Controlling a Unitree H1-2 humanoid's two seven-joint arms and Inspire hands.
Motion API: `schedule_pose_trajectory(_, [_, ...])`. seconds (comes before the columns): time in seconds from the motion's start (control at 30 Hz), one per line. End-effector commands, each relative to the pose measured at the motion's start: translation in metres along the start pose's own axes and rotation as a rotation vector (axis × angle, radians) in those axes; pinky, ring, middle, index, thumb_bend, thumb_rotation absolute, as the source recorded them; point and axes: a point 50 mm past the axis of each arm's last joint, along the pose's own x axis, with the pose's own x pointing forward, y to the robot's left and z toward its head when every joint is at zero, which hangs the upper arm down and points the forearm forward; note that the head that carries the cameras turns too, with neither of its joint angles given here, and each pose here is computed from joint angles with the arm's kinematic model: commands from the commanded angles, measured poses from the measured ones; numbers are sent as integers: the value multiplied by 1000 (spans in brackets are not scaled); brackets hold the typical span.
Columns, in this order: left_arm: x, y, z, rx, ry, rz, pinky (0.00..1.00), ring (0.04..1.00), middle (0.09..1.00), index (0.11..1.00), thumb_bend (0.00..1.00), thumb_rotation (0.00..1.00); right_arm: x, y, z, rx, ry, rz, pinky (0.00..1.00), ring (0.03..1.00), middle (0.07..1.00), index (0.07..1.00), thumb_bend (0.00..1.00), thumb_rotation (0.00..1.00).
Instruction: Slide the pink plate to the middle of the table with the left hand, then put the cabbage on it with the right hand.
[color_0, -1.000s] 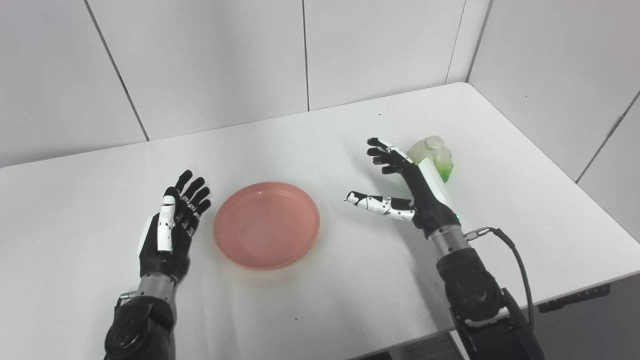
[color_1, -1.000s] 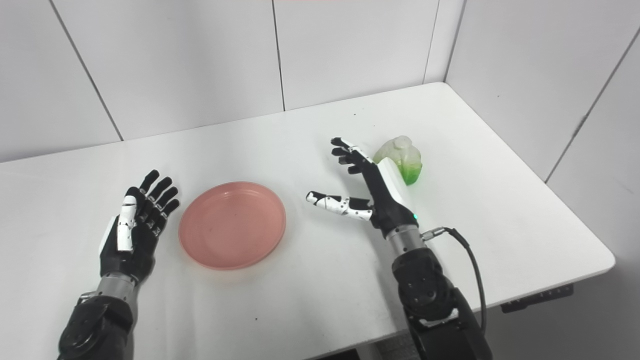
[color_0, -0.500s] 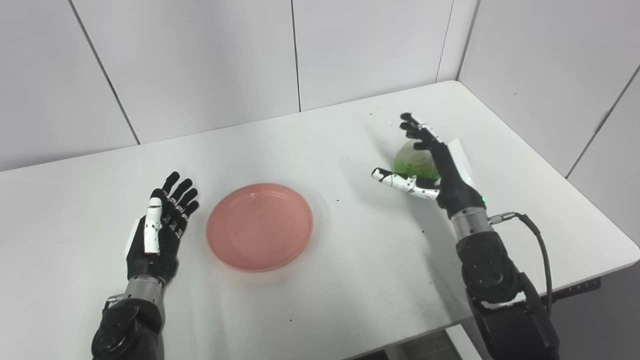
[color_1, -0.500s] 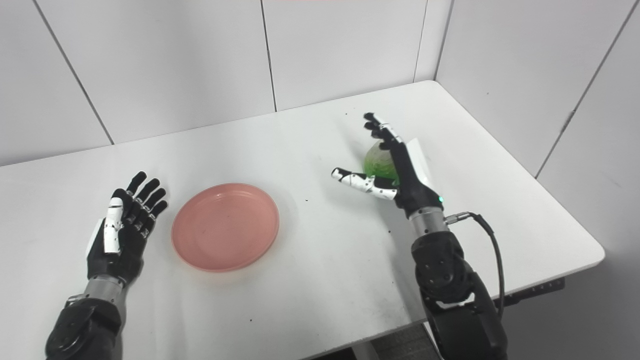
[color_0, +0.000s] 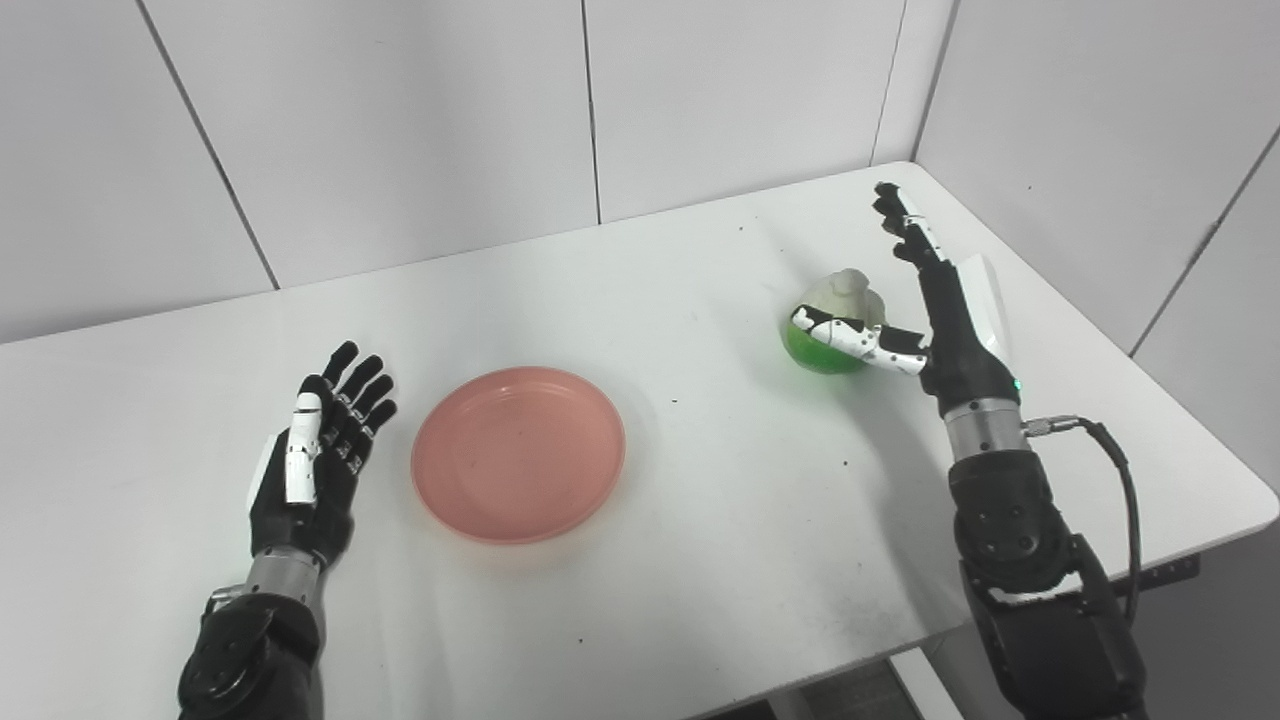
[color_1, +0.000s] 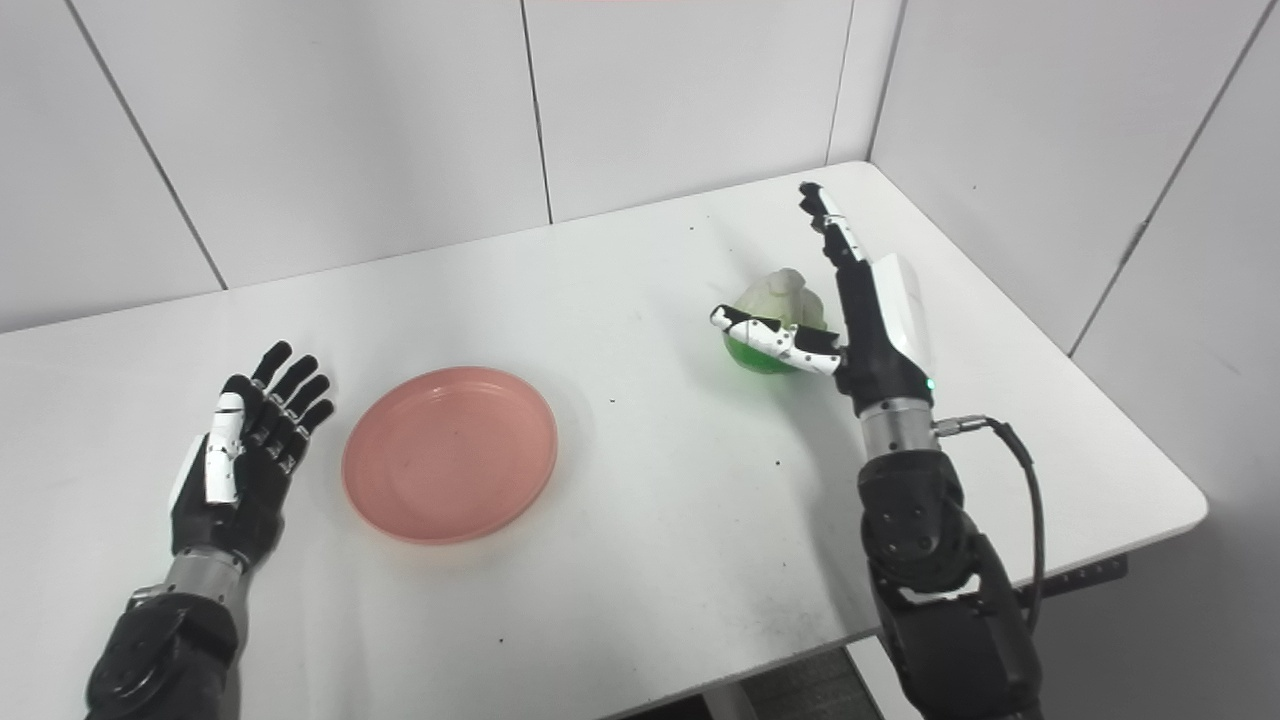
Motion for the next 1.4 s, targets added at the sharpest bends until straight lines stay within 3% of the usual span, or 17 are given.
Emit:
schedule_pose_trajectory(0.0, [-19,14,-28,-8,92,38,911,908,913,907,503,1000,11,-12,9,-30,-55,-36,850,896,906,925,997,441])
schedule_pose_trajectory(0.37, [-20,16,-28,-14,92,34,912,909,913,908,500,1000,13,-10,-6,-95,53,16,811,918,956,989,1000,524])
schedule_pose_trajectory(0.77, [-21,18,-27,-18,87,26,916,910,912,907,497,1000,20,7,-15,-80,157,61,824,921,953,992,1000,511])
schedule_pose_trajectory(1.37, [-23,21,-25,-17,90,16,914,909,915,910,496,1000,43,22,-17,-127,230,134,818,923,953,999,1000,551])
